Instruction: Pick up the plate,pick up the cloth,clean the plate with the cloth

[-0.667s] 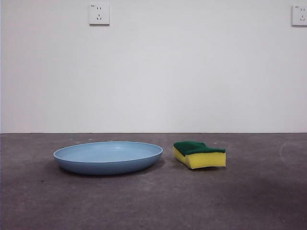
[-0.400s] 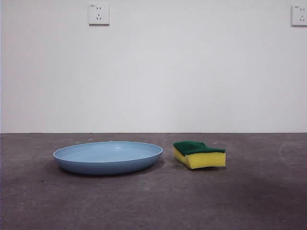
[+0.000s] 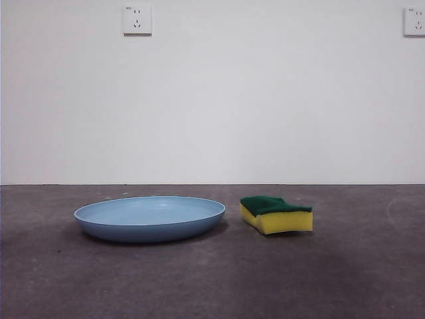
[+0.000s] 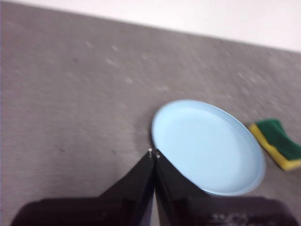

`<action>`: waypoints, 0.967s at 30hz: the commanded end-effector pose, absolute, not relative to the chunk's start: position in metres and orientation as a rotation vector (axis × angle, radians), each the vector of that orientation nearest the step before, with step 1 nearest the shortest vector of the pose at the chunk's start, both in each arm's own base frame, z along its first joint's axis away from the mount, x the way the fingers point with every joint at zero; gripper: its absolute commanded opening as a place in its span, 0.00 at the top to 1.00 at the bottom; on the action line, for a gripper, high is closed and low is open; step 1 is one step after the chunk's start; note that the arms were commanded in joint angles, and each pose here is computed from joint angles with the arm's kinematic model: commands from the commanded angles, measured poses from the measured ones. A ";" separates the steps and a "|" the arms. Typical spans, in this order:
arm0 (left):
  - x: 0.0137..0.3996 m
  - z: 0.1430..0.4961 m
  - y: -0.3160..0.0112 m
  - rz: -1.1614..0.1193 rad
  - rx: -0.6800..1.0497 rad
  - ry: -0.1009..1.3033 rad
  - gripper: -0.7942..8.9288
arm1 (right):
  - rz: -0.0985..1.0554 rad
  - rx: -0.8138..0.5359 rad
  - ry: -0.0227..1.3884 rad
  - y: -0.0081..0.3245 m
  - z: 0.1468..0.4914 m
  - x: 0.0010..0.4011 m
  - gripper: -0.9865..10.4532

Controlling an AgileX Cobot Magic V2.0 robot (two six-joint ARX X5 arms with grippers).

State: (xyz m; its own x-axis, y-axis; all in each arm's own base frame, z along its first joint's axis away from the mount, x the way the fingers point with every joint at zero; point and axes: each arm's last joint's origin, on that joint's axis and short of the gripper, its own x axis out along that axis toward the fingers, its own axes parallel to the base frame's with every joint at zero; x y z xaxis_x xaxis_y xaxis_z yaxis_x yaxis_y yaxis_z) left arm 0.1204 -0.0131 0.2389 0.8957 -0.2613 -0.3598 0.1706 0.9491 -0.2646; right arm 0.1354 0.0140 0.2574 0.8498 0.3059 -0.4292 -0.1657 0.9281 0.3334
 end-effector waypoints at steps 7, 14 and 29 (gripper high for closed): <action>0.166 0.272 -0.021 -0.418 -0.203 0.640 0.92 | 0.529 0.201 0.798 0.023 0.283 0.183 0.91; 0.185 0.271 -0.023 -0.426 -0.233 0.758 0.69 | 0.530 0.216 0.888 0.024 0.280 0.200 0.62; 0.236 0.252 -0.027 -0.394 -0.296 0.847 0.57 | 0.526 0.223 0.887 0.024 0.280 0.201 0.53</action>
State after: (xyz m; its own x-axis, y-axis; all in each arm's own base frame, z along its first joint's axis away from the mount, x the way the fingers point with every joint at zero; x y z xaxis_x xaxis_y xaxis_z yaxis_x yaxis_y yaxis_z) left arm 0.2288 -0.0256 0.2542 0.6041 -0.4493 -0.6582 0.2262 0.8886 -0.3990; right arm 0.2001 0.0238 0.2793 0.5116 0.5228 -0.6818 -0.3394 0.8520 0.3986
